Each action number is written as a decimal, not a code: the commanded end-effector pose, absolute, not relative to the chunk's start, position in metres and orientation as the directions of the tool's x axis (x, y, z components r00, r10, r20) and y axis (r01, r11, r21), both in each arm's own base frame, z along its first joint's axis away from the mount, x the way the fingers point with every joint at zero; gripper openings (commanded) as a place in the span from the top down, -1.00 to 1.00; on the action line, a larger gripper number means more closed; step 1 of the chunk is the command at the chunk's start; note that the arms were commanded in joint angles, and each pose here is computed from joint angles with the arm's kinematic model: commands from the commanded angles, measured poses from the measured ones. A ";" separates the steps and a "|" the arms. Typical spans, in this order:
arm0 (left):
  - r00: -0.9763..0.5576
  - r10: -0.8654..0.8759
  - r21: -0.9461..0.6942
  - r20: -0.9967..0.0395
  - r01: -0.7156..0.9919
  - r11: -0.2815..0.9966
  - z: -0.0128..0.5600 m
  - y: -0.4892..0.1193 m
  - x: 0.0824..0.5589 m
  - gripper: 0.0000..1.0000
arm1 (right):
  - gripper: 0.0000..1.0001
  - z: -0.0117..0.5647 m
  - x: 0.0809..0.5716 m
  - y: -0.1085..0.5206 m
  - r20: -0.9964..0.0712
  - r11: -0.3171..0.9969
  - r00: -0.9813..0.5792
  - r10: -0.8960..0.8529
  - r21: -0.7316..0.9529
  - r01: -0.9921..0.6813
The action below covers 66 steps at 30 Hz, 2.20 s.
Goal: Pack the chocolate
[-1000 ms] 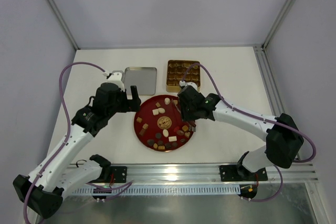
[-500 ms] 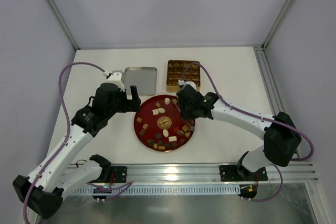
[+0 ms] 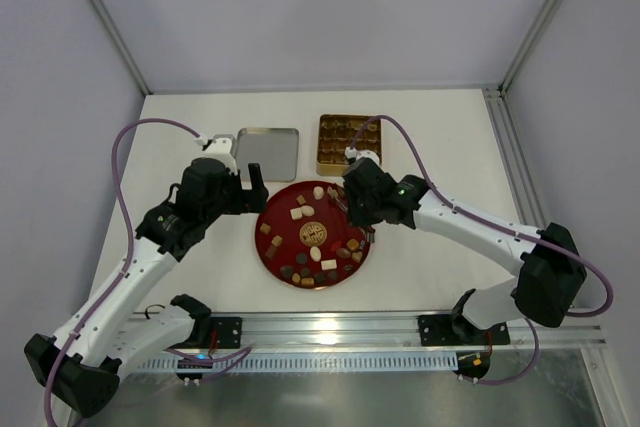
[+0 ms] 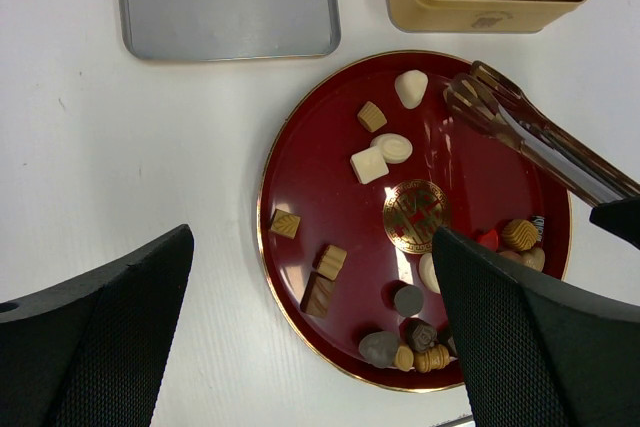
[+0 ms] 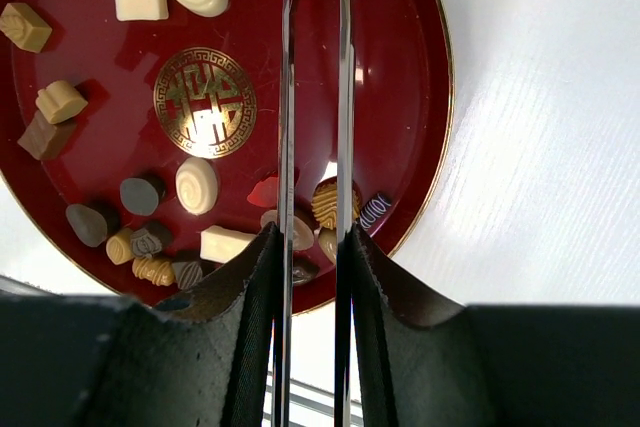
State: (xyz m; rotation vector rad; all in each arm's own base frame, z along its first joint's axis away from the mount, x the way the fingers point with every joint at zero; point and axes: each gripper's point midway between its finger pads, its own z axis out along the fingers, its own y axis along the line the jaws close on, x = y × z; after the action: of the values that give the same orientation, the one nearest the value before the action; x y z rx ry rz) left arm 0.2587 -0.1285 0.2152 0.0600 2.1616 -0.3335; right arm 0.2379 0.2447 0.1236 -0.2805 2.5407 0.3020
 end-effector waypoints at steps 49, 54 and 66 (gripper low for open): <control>-0.548 -0.089 -0.221 -0.831 0.179 0.959 0.225 -0.131 0.263 -1.00 | 0.31 0.229 0.410 0.206 -0.726 0.947 -0.681 0.096 0.278 -0.163; -0.550 -0.090 -0.223 -0.830 0.179 0.958 0.225 -0.132 0.263 -1.00 | 0.31 0.214 0.432 0.206 -0.709 0.952 -0.699 0.093 0.269 -0.146; -0.557 -0.087 -0.222 -0.826 0.180 0.958 0.222 -0.132 0.263 -1.00 | 0.31 0.187 0.455 0.192 -0.685 0.966 -0.721 0.104 0.242 -0.091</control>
State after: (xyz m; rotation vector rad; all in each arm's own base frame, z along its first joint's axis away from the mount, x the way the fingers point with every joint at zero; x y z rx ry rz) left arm 0.2589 -0.1287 0.2146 0.0604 2.1638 -0.3325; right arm 0.4367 0.1899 0.1599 0.0133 2.4467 0.3095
